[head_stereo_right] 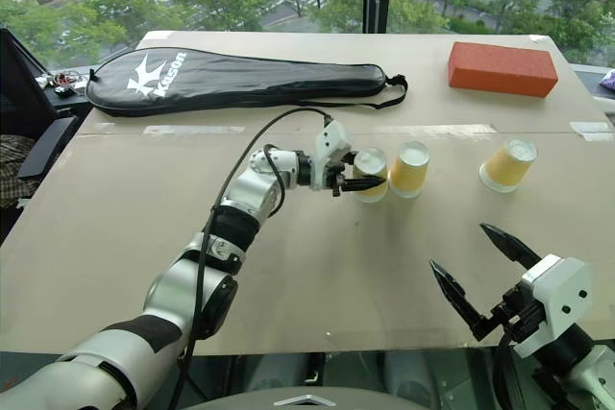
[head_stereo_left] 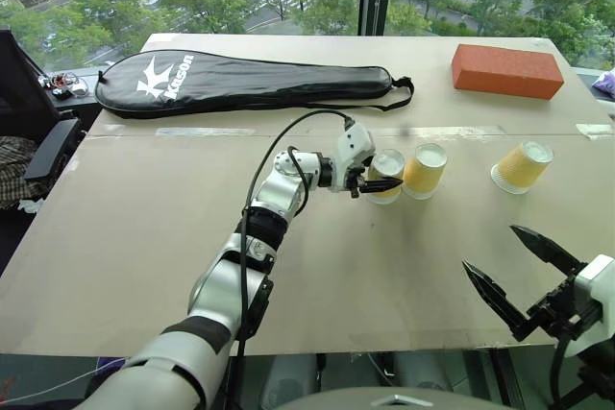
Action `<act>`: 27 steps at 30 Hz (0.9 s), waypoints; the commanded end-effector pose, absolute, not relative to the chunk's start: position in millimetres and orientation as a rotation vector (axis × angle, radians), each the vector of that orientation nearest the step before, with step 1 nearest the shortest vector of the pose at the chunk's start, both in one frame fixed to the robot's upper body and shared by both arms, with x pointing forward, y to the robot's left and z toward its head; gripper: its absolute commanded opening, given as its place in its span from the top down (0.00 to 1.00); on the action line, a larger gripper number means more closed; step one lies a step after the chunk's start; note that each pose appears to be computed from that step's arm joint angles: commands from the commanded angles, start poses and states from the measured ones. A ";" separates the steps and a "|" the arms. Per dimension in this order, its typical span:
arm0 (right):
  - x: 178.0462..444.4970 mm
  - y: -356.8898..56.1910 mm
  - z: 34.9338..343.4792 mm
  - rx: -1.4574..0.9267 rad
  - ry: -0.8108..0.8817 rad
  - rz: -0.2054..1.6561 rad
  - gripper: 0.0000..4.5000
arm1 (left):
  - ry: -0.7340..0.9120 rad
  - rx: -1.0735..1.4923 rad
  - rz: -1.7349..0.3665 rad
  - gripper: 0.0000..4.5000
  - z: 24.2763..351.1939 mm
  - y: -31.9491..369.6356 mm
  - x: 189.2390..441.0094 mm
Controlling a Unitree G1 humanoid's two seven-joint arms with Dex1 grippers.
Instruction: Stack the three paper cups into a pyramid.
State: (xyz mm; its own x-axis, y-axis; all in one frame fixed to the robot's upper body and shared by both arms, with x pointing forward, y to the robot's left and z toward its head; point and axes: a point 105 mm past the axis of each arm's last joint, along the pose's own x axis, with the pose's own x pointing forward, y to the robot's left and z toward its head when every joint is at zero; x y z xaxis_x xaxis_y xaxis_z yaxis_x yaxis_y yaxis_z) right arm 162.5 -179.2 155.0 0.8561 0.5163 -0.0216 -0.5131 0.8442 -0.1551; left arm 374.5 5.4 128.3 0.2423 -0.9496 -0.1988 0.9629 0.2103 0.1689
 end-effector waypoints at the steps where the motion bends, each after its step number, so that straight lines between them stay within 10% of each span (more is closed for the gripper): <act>1: 162.7 -176.8 162.0 -0.176 -0.056 0.548 0.00 | 0.025 0.309 -1.314 0.47 135.5 2.2 378.2; 6: 167.4 -179.5 161.2 -0.179 -0.056 0.544 0.00 | 0.011 0.286 -1.321 0.01 140.5 4.2 376.7; 15: 225.2 -217.8 150.7 -0.277 -0.010 0.338 0.00 | -0.041 0.189 -1.333 0.01 177.1 38.0 357.4; 27: 314.6 -272.6 170.6 -0.262 -0.044 0.026 0.00 | 0.023 0.156 -1.563 0.01 188.7 72.7 252.9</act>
